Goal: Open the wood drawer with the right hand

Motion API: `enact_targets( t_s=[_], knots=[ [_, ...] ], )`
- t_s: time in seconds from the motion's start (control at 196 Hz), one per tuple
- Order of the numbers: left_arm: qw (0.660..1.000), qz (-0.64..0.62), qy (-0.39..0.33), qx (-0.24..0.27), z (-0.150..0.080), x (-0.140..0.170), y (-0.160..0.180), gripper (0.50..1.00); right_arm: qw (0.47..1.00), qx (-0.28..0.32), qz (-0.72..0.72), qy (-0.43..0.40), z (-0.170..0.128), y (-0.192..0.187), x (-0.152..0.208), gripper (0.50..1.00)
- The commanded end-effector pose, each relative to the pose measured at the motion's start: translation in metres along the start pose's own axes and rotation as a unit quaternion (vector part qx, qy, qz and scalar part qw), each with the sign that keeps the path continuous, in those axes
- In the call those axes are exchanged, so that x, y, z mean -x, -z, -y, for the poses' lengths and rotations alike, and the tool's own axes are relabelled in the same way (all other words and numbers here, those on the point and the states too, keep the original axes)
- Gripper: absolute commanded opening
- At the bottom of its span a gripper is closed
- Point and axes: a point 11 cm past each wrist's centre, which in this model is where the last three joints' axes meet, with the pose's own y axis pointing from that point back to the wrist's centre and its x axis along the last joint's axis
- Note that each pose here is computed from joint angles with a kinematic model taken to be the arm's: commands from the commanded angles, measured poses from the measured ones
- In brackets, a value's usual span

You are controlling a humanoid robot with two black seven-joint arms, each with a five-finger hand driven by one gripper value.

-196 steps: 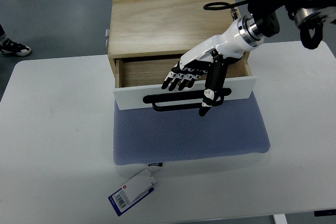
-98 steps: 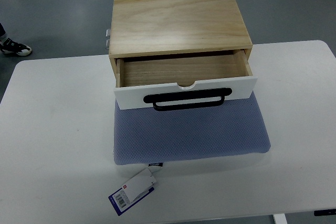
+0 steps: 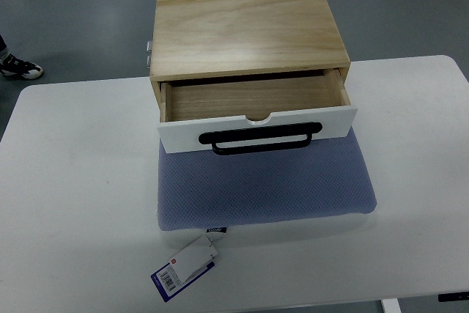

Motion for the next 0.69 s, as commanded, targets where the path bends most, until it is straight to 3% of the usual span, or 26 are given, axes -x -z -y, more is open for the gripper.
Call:
enact_targets(
  t_s=[0.0,0.188,0.377,0.683],
  knots=[
    [1.0,0.0,0.002,0.0,0.0,0.001,0.0,1.0,0.993,-0.012,0.084,-0.087,-0.021,-0.043,-0.04,0.946],
    [1.0,0.002,0.003,0.0,0.0,0.002,0.0,1.0,0.967,-0.016,0.202,-0.154,-0.05,-0.107,-0.061,0.946],
    [1.0,0.001,0.003,0.0,0.0,0.002,0.0,1.0,0.959,0.007,0.228,-0.166,-0.064,-0.147,-0.055,0.946],
    [1.0,0.001,0.003,0.001,0.0,0.003,-0.001,1.0,0.956,0.018,0.242,-0.166,-0.067,-0.165,-0.047,0.946]
  ],
)
